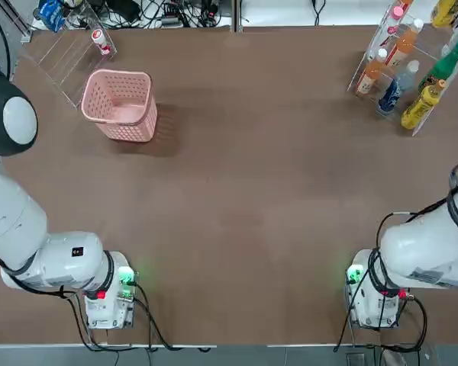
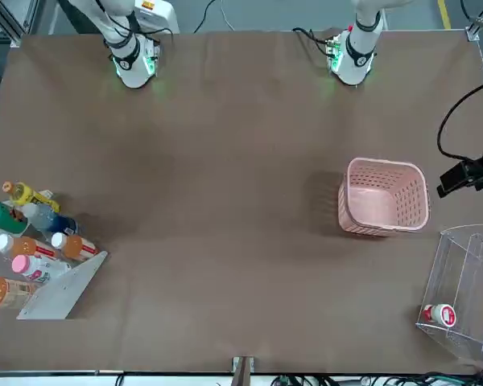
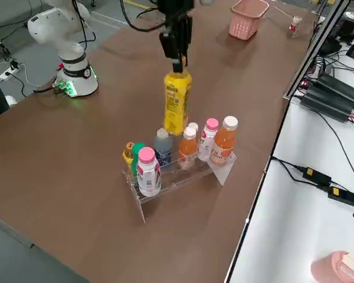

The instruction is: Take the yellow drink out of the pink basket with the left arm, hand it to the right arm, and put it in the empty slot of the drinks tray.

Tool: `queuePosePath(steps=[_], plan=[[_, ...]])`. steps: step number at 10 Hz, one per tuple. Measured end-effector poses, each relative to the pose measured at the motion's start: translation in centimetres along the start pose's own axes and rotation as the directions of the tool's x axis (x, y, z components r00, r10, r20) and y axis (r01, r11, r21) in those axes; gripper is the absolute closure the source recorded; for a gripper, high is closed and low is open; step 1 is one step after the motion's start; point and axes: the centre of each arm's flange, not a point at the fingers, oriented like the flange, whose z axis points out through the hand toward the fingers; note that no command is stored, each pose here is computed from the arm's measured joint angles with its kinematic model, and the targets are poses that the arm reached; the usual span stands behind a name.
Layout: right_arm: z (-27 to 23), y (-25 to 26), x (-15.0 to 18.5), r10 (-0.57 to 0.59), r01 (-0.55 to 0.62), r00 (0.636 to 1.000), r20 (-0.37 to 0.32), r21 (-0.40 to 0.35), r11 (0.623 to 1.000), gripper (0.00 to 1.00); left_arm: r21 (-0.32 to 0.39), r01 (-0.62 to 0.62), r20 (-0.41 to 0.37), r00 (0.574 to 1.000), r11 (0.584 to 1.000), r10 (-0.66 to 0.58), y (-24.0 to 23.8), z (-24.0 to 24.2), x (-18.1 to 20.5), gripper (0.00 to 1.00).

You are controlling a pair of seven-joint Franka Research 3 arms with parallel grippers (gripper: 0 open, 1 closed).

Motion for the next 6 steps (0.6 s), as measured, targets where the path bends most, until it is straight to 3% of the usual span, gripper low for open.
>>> queuePosePath(steps=[3,6], plan=[[2.7,3.1,0.1,0.015,-0.015,1.0,-0.028,0.003,1.0,0.66,0.001,-0.002,0.0,1.0,1.0,0.002,-0.1,0.0,0.0,0.0],[4.5,2.8,0.6,-0.049,0.049,0.999,-0.013,0.032,0.998,0.66,0.0,-0.009,-0.005,1.0,1.0,0.009,-0.1,-0.2,0.0,0.0]])
